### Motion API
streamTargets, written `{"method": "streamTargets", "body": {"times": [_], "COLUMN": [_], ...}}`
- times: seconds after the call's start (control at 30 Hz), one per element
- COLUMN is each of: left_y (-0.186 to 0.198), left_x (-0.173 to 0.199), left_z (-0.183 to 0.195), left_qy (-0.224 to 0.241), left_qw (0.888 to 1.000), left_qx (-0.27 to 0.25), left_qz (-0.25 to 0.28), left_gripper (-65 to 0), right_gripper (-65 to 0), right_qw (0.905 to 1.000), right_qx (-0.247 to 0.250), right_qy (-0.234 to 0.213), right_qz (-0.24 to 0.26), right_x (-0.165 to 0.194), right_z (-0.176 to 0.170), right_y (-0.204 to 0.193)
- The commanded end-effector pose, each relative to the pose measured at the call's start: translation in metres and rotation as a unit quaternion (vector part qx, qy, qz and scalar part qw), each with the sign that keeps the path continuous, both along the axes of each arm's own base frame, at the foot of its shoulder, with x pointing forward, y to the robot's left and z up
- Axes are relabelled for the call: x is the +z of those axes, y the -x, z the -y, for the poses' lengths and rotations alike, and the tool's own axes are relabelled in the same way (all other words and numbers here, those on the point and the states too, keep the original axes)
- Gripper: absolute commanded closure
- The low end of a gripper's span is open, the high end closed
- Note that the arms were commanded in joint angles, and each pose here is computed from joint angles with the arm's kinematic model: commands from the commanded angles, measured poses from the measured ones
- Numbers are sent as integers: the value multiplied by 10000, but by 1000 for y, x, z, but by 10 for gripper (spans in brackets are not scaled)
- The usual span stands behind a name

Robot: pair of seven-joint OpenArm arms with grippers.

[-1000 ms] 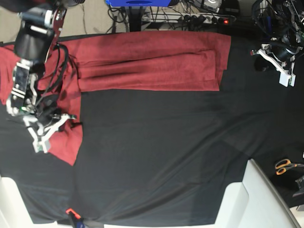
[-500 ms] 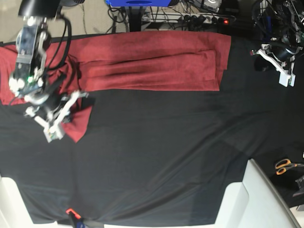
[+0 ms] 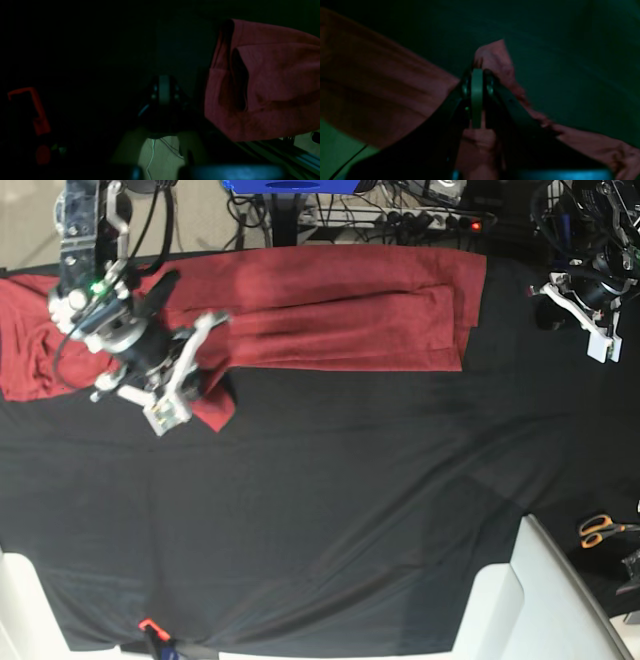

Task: Fold the T-shirt properly
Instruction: 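Grasp the sleeve end with the right gripper and fold it over the strip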

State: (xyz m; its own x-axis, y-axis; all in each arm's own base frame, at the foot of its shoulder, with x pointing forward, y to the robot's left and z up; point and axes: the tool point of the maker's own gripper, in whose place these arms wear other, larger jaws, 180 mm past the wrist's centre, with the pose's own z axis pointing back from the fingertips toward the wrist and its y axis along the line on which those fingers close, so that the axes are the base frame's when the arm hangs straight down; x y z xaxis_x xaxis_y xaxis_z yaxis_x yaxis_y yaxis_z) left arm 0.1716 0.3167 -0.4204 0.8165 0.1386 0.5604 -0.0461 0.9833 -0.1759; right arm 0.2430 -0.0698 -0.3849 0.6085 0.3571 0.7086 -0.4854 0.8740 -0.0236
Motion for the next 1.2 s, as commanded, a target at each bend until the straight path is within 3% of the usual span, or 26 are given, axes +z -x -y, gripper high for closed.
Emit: {"method": "streamTargets", "body": {"times": [0.0,0.2,0.57,1.0,1.17], "left_y": [-8,-8,-13,-14,-14], "left_x": [11,11,13,14,14], "left_z": [-6,-6,-6,-6,-6], "left_qy": [-88,-88,-84,-84,-84], "left_qw": [9998,9998,9996,9996,9996], "left_qx": [-24,-23,-19,-19,-19], "left_qz": [195,203,259,266,266], "left_gripper": [0,0,0,0,0], "right_gripper": [0,0,0,0,0], "right_qw": [9997,9985,9963,9888,9887], "right_qx": [101,440,114,503,568], "right_qy": [-119,-309,-823,-1348,-1261], "right_qz": [189,95,-222,-390,-574], "right_x": [11,14,9,15,1], "right_z": [-8,-38,-67,-126,-127], "right_y": [-2,21,40,75,84]}}
